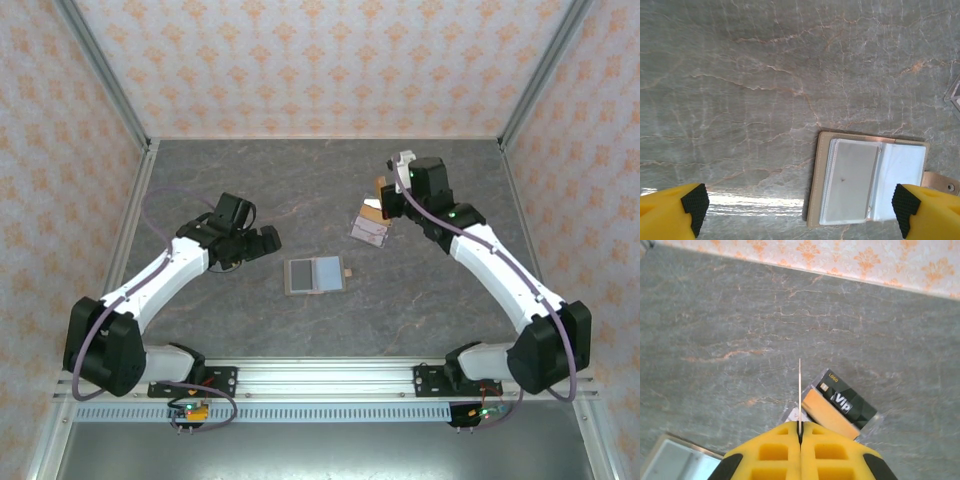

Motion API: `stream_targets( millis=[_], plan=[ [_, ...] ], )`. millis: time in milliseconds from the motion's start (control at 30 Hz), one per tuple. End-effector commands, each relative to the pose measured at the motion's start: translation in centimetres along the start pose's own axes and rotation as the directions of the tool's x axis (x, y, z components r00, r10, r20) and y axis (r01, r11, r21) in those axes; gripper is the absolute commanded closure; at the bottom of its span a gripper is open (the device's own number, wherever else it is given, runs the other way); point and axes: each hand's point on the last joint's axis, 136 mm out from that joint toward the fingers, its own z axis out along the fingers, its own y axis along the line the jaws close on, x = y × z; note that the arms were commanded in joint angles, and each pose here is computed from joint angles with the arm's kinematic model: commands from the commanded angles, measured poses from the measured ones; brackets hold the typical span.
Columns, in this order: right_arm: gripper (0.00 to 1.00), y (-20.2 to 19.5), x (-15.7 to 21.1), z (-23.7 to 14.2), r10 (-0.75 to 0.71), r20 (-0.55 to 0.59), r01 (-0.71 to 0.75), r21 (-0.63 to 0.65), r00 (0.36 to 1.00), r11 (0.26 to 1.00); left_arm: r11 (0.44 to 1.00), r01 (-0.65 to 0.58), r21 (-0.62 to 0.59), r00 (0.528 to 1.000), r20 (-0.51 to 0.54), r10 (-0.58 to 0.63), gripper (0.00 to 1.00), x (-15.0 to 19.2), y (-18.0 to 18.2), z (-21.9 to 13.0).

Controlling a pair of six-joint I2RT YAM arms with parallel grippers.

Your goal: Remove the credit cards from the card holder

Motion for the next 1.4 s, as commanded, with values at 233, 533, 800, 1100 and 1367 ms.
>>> stream_targets(
  millis=[233,533,800,1100,1367],
  plan=[
    [1.00,0.8,1.6,3.2,-0.476,-0.164,0.444,-0.197,0.864,0.874,0.998,-0.010,-0.061,1.000,0.006,0.010,0.00,0.0,1.4,-0.2],
    [1.00,-0.6,4.3,7.9,-0.551,-0.323,0.491,-0.254,0.769,0.833,0.999,0.009,-0.036,0.999,-0.031,-0.011,0.00,0.4,0.8,0.4],
    [1.00,-1.0,7.2,10.7,-0.578,-0.366,0.487,-0.316,0.729,0.814,0.999,0.013,-0.035,0.999,-0.040,-0.015,0.00,0.8,1.0,0.5],
    [1.00,-2.3,7.7,12.0,-0.615,-0.412,0.527,-0.318,0.672,0.788,0.999,0.014,-0.039,0.999,-0.040,-0.015,0.00,1.1,1.3,0.3],
    [1.00,-2.1,8.2,11.8,-0.627,-0.416,0.525,-0.342,0.659,0.779,0.999,0.014,-0.038,0.999,-0.044,-0.015,0.00,1.2,1.4,0.5]
  ],
)
